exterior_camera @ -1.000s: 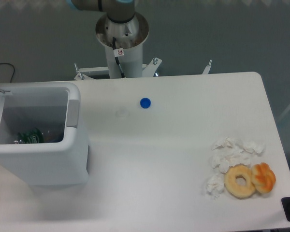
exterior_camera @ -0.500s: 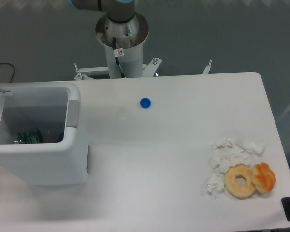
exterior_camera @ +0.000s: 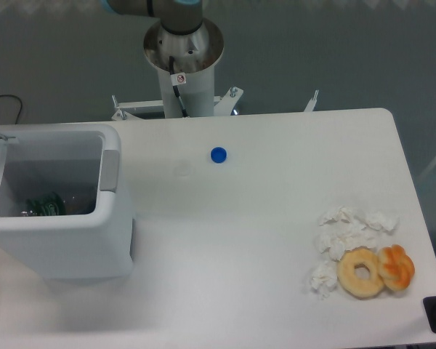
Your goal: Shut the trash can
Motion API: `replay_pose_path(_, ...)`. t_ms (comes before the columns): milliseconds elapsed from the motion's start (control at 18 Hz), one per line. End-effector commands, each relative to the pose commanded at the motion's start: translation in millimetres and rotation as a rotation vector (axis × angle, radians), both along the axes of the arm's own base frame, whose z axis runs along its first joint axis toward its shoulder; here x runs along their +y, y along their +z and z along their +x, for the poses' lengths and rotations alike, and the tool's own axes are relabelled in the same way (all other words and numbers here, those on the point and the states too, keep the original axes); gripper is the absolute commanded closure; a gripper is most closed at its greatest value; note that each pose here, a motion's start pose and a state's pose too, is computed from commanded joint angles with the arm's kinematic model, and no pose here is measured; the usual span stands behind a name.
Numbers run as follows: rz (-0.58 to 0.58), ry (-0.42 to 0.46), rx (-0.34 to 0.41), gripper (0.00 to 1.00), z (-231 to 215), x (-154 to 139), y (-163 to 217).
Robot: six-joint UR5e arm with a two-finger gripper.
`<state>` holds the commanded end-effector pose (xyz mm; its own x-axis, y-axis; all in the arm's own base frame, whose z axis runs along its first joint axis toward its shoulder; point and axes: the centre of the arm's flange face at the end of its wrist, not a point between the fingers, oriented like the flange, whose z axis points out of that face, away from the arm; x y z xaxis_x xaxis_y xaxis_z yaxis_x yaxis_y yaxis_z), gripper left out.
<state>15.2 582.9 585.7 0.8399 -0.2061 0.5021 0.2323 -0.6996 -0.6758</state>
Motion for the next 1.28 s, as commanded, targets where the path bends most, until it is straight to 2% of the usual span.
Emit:
replay_pose_path(333,-0.001,0.082,0.026,0.0,-37,-15,1)
replay_pose_path(556,-0.011,0.092,0.079,0.0,-51,-24,-17)
replay_pose_path(833,-0.017,0.155,0.084,0.0,-86,-29,-19)
replay_pose_path(1056,-0.038,0.197,0.114,0.0,-118,-34,-35)
replay_pose_path(1278,-0.06,0.225,0.11,0.0,-138,-38,-49)
